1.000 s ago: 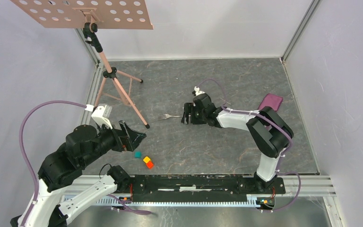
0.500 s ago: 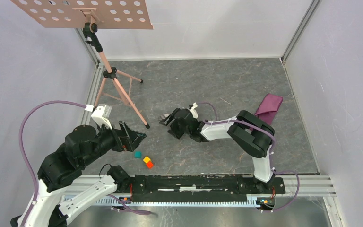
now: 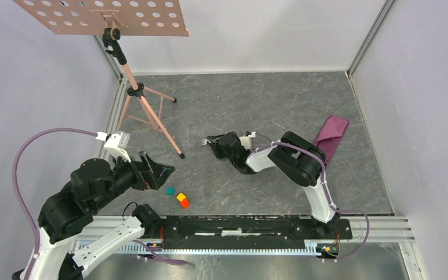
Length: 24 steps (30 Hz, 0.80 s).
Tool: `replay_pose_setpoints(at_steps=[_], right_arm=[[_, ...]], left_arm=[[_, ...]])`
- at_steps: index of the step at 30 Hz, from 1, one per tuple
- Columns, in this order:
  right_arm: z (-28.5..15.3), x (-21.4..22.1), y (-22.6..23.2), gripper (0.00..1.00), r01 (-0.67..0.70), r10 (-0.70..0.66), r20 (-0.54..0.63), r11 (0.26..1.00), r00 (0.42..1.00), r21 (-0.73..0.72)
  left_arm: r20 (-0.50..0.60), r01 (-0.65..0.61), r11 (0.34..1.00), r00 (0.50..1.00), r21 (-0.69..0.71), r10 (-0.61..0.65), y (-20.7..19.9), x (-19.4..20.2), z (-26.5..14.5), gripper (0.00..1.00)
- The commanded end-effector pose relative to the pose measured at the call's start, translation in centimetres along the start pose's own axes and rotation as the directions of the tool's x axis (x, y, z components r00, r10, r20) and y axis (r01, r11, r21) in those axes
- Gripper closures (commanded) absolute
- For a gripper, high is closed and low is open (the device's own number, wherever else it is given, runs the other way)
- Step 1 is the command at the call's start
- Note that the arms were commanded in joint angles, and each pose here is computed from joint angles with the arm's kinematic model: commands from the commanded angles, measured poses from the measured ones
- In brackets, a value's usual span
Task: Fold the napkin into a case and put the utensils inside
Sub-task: Rotate the fork from the center of the board.
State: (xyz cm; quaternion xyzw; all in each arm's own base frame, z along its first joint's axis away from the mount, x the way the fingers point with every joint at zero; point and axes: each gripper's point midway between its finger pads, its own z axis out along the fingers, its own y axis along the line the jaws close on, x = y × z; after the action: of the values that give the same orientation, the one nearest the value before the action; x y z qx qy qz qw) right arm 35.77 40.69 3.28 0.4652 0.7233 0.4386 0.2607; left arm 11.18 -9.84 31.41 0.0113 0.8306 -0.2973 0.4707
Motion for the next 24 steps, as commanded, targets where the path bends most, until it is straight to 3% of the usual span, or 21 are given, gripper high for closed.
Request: replay_pose_setpoints(at_steps=[1, 7, 10, 12, 14, 17, 20, 22, 24], right_arm=[[2.1, -2.1, -3.3, 0.63, -0.01, 0.005, 0.102, 0.999, 0.995, 0.054], [0.6, -3.0, -4.3, 1.0, 0.103, -0.11, 0.076, 0.99, 0.991, 0.096], [-1.9, -4.8, -4.6, 1.0, 0.287, -0.294, 0.034, 0.947, 0.955, 0.141], [-3.9, -6.5, -4.2, 1.0, 0.497, -0.507, -0.008, 0.841, 0.862, 0.212], [-5.6, -8.3, -3.3, 1.0, 0.684, -0.7, -0.06, 0.671, 0.712, 0.286], [-8.5, -11.5, -3.1, 1.0, 0.888, -0.9, -0.23, 0.271, 0.371, 0.37], [-11.6, -14.8, -3.6, 1.0, 0.896, -0.889, -0.449, -0.129, 0.085, 0.425], [-13.7, -16.7, -3.4, 1.0, 0.817, -0.818, -0.573, -0.361, -0.046, 0.45], [-15.6, -18.1, -3.1, 1.0, 0.705, -0.728, -0.675, -0.539, -0.116, 0.461]], left_arm=[[0.036, 0.005, 1.0, 0.999, 0.015, -0.005, -0.3, -1.0, -0.8, 0.0], [0.044, 0.008, 1.0, 0.999, 0.009, -0.008, -0.2, -1.1, -1.0, 0.0], [0.042, 0.007, 1.0, 0.999, 0.01, -0.007, -0.2, -1.0, -0.9, 0.0], [0.044, 0.006, 1.0, 0.999, 0.015, -0.007, -0.3, -1.0, -0.7, 0.0], [0.047, 0.002, 1.0, 0.999, 0.018, -0.003, -0.4, -1.1, -0.6, 0.0], [0.048, -0.004, 1.0, 0.999, 0.022, 0.003, -0.5, -1.2, -0.4, 0.0], [0.044, -0.014, 0.999, 0.999, 0.03, 0.013, -0.8, -1.2, 0.0, 0.0], [0.037, -0.022, 0.999, 0.999, 0.032, 0.021, -0.9, -1.2, 0.3, 0.0], [0.033, -0.027, 0.999, 0.999, 0.034, 0.026, -1.0, -1.1, 0.6, 0.0]])
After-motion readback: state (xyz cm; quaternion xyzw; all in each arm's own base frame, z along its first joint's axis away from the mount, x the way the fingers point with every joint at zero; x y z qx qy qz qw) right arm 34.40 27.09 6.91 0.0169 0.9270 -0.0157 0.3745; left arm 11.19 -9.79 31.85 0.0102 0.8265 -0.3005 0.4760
